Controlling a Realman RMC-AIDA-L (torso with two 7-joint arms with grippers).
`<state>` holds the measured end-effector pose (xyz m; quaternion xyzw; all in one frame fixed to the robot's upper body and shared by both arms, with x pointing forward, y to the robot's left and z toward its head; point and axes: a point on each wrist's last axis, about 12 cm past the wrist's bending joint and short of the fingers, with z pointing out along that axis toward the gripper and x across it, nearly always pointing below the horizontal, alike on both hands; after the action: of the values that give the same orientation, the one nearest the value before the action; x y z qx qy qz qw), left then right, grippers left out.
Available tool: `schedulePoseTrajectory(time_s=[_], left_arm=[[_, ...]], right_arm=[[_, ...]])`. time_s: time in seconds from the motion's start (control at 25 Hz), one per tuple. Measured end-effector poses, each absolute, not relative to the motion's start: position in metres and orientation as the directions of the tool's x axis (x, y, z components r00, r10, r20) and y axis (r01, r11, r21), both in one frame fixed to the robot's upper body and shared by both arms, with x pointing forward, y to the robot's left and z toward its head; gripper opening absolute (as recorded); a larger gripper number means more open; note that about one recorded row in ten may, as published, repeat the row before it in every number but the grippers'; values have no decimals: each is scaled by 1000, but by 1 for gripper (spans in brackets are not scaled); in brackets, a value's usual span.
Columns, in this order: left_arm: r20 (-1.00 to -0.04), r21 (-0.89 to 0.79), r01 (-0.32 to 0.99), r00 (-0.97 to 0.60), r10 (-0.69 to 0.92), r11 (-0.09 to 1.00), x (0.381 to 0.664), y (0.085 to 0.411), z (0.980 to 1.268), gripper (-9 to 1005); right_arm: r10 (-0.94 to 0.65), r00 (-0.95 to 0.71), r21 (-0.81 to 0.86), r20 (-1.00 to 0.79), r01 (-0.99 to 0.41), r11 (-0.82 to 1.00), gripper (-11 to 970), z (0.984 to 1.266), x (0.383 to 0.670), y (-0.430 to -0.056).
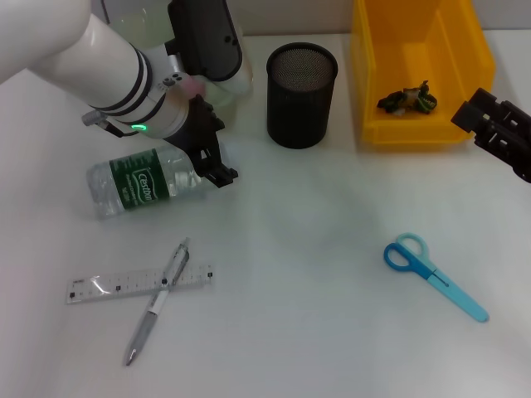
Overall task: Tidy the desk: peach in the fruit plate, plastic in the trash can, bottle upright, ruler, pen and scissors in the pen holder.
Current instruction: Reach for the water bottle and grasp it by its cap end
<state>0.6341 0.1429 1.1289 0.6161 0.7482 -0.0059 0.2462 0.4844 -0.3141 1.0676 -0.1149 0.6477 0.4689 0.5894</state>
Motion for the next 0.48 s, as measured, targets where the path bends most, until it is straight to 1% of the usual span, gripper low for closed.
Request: schedulePoseTrajectory(time_s=[0.28,0.48], left_arm=[[-371,300,925,-113,922,234,634,142,1128,813],[-363,303,927,-104,926,223,633,141,1127,784]], right_arm=[[403,-278,471,-872,-697,541,781,1068,485,-316],[403,-277,471,-872,-696,542,781,1068,486,-316]])
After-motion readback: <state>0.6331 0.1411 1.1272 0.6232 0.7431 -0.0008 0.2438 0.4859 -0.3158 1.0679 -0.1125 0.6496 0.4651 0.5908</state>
